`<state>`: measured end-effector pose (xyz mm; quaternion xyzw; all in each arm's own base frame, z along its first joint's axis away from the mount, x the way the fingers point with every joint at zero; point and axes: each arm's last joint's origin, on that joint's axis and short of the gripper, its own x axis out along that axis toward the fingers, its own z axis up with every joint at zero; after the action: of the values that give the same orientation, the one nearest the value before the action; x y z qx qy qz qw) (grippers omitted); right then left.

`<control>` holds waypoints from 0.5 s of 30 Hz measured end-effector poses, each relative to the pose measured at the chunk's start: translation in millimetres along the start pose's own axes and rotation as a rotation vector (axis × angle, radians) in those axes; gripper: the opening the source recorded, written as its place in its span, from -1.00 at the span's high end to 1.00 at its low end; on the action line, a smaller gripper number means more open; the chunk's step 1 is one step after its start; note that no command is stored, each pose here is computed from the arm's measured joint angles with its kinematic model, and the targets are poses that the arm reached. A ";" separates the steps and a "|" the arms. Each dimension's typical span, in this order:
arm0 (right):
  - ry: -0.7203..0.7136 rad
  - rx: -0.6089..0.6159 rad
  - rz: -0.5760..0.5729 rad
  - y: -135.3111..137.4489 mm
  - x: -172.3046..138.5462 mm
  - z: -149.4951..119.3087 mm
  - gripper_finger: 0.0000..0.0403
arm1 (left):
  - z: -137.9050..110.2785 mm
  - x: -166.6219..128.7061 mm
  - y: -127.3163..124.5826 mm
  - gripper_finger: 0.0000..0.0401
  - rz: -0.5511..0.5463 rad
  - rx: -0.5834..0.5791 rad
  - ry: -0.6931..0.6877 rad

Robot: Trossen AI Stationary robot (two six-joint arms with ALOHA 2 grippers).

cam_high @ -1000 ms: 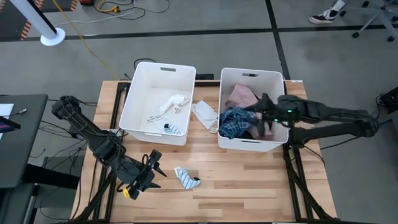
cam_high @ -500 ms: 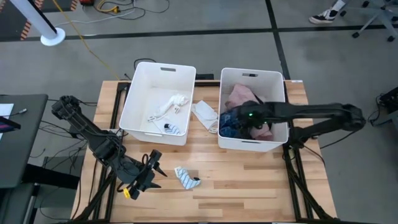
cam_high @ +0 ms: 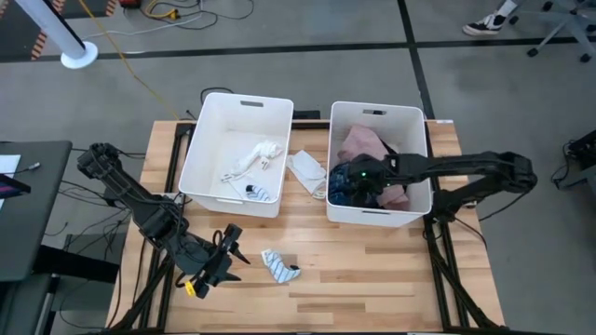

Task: Sort clothes
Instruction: Put the blue shirt into the right white laundry bin

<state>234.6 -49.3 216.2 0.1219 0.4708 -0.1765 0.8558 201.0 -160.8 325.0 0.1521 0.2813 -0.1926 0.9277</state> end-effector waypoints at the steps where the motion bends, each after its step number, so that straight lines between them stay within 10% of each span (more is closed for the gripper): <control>1: -0.027 0.001 0.007 0.6 -8.1 2.8 -0.08 | -0.2 0.0 0.0 -0.03 0.000 0.000 0.002; 15: -0.551 -0.044 0.236 16.2 -147.1 7.0 -0.08 | -1.1 0.0 0.0 -0.03 0.000 0.003 0.011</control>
<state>173.9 -9.7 345.4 0.1045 0.2070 -0.0918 0.9684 200.5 -160.4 324.2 0.1547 0.2859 -0.1922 0.9259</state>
